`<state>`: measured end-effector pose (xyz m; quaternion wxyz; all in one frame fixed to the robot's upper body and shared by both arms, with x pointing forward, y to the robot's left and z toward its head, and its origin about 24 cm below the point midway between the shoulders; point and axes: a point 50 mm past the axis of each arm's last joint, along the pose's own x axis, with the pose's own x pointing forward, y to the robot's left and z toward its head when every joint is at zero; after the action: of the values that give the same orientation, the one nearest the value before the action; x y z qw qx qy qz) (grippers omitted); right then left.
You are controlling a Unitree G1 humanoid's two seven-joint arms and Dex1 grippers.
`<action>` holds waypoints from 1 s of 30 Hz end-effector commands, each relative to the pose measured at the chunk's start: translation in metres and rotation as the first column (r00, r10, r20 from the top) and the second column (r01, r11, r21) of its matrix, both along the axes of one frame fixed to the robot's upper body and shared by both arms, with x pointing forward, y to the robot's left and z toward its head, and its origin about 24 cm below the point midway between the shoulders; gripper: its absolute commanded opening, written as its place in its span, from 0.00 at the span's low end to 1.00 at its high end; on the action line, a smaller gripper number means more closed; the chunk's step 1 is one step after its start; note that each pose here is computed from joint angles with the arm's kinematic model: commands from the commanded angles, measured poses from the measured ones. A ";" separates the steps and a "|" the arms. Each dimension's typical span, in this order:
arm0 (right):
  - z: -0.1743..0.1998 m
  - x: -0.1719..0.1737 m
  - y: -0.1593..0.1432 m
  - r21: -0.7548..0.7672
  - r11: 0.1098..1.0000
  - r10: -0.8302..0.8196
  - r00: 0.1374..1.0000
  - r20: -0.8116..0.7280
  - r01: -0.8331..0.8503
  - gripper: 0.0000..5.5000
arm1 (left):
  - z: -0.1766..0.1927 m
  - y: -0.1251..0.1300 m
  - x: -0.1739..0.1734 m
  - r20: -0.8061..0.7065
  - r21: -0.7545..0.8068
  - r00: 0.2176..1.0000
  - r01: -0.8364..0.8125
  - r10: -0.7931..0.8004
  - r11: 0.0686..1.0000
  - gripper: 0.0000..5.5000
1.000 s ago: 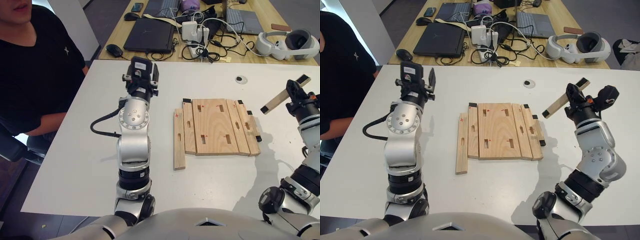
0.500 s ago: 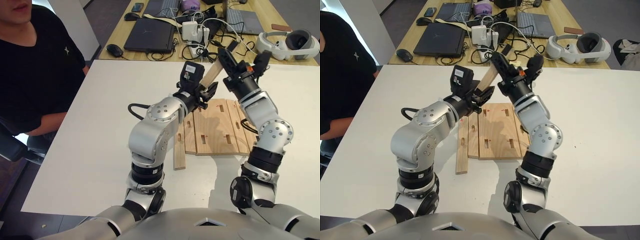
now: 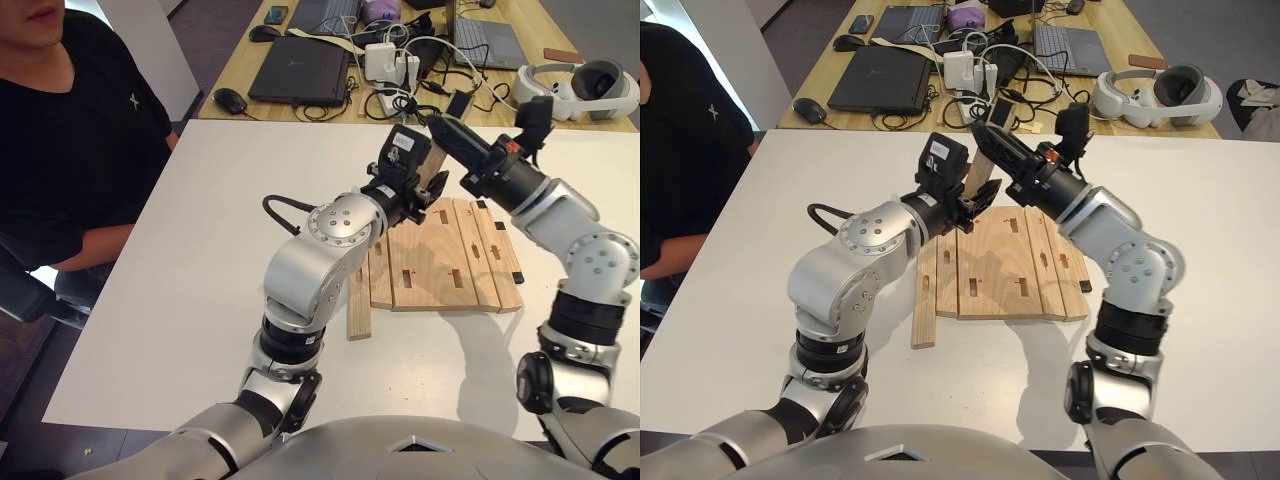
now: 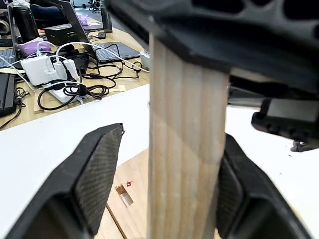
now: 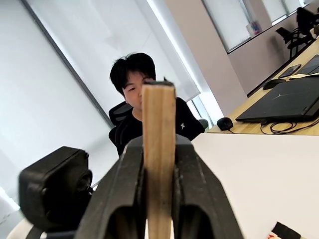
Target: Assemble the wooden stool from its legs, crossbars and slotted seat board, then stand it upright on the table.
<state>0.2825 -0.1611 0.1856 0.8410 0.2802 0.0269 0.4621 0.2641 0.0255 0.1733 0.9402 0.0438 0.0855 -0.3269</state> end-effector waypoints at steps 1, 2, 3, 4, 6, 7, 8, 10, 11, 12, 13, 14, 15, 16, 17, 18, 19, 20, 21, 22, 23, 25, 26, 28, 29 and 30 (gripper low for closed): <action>0.006 -0.005 -0.028 -0.063 0.998 -0.005 1.000 -0.002 0.005 0.07 | -0.005 0.024 0.007 0.037 0.087 0.995 -0.101 0.098 0.991 0.47; 0.007 -0.006 -0.030 -0.067 0.998 0.006 1.000 -0.004 -0.006 0.07 | -0.006 0.025 0.007 0.045 0.103 0.994 -0.102 0.098 0.989 0.47; 0.008 -0.007 -0.031 -0.070 0.997 0.020 1.000 -0.006 -0.020 0.07 | -0.007 0.026 0.007 0.050 0.113 0.994 -0.103 0.098 0.988 0.47; 0.009 -0.008 -0.031 -0.072 0.997 0.030 1.000 -0.007 -0.031 0.07 | -0.007 0.026 0.007 0.054 0.119 0.994 -0.100 0.094 0.988 0.47; 0.009 -0.007 -0.030 -0.070 0.997 0.031 0.999 -0.008 -0.032 0.07 | -0.007 0.022 0.005 0.056 0.116 0.996 -0.081 0.075 0.990 0.47; 0.009 -0.005 -0.028 -0.070 0.997 0.014 1.000 -0.004 -0.014 0.07 | -0.006 0.020 0.004 0.057 0.112 0.997 -0.065 0.059 0.992 0.47; 0.009 0.000 -0.024 -0.068 0.997 -0.032 0.999 0.002 0.032 0.07 | -0.007 0.016 0.001 0.055 0.108 0.998 -0.043 0.037 0.993 0.47; 0.007 0.010 -0.016 -0.055 0.989 -0.140 0.990 0.002 0.140 0.07 | -0.008 0.012 -0.003 0.044 0.101 0.999 -0.010 0.005 0.995 0.47; 0.006 0.015 -0.013 -0.049 0.977 -0.210 0.978 -0.010 0.210 0.07 | -0.009 0.009 -0.006 0.034 0.102 0.999 0.014 -0.018 0.995 0.47; 0.003 0.019 -0.014 -0.061 0.955 -0.293 0.956 -0.020 0.292 0.07 | -0.012 0.007 -0.011 0.019 0.108 0.999 0.044 -0.047 0.993 0.47; 0.000 0.022 -0.020 -0.075 0.922 -0.382 0.923 -0.035 0.379 0.07 | -0.015 0.007 -0.015 0.004 0.115 0.998 0.066 -0.067 0.991 0.47; -0.002 0.023 -0.027 -0.088 0.892 -0.448 0.893 -0.049 0.443 0.07 | -0.019 0.009 -0.019 -0.012 0.121 0.997 0.075 -0.074 0.990 0.47; -0.005 0.023 -0.034 -0.105 0.866 -0.496 0.866 -0.062 0.488 0.07 | -0.022 0.012 -0.021 -0.026 0.122 0.997 0.072 -0.069 0.990 0.47; -0.010 0.018 -0.045 -0.147 0.836 -0.541 0.838 -0.067 0.528 0.07 | -0.025 0.019 -0.023 -0.037 0.123 0.999 0.042 -0.038 0.991 0.47; -0.014 0.012 -0.054 -0.199 0.814 -0.567 0.821 -0.063 0.546 0.07 | -0.028 0.025 -0.024 -0.050 0.113 0.999 0.006 0.000 0.994 0.47; -0.021 0.003 -0.068 -0.277 0.781 -0.591 0.806 -0.036 0.560 0.07 | -0.030 0.034 -0.023 -0.065 0.078 0.996 -0.058 0.063 0.995 0.47; -0.028 -0.008 -0.085 -0.355 0.743 -0.613 0.789 -0.023 0.567 0.07 | -0.035 0.045 -0.021 -0.096 0.008 0.984 -0.150 0.150 0.989 0.47; -0.034 -0.017 -0.101 -0.417 0.715 -0.623 0.782 -0.017 0.561 0.07 | -0.041 0.057 -0.020 -0.138 -0.061 0.961 -0.249 0.239 0.967 0.47; -0.039 -0.026 -0.116 -0.467 0.694 -0.628 0.778 -0.021 0.548 0.07 | -0.050 0.068 -0.021 -0.190 -0.130 0.932 -0.334 0.307 0.933 0.47; -0.043 -0.033 -0.127 -0.501 0.683 -0.627 0.779 -0.030 0.531 0.07 | -0.058 0.075 -0.022 -0.236 -0.182 0.904 -0.402 0.357 0.898 0.47; -0.048 -0.039 -0.139 -0.527 0.679 -0.625 0.779 -0.048 0.512 0.07 | -0.066 0.080 -0.025 -0.278 -0.228 0.877 -0.456 0.391 0.860 0.47; -0.056 -0.048 -0.158 -0.552 0.675 -0.632 0.770 -0.089 0.490 0.07 | -0.078 0.084 -0.029 -0.313 -0.265 0.849 -0.508 0.425 0.819 0.47; -0.062 -0.051 -0.166 -0.553 0.678 -0.639 0.760 -0.118 0.484 0.07 | -0.082 0.082 -0.030 -0.312 -0.266 0.848 -0.511 0.429 0.817 0.47; -0.070 -0.054 -0.170 -0.534 0.703 -0.634 0.755 -0.170 0.470 0.07 | -0.088 0.075 -0.031 -0.303 -0.255 0.856 -0.495 0.418 0.830 0.47; -0.071 -0.055 -0.170 -0.524 0.714 -0.627 0.757 -0.184 0.464 0.07 | -0.090 0.072 -0.032 -0.299 -0.252 0.861 -0.487 0.412 0.836 0.47; -0.071 -0.054 -0.168 -0.509 0.727 -0.618 0.762 -0.194 0.460 0.07 | -0.091 0.069 -0.033 -0.292 -0.249 0.866 -0.479 0.407 0.842 0.47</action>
<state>0.2278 -0.3286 0.1108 0.9622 0.1494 0.1991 0.1107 0.2344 0.1168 0.0859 0.9772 -0.1209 0.1449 -0.0976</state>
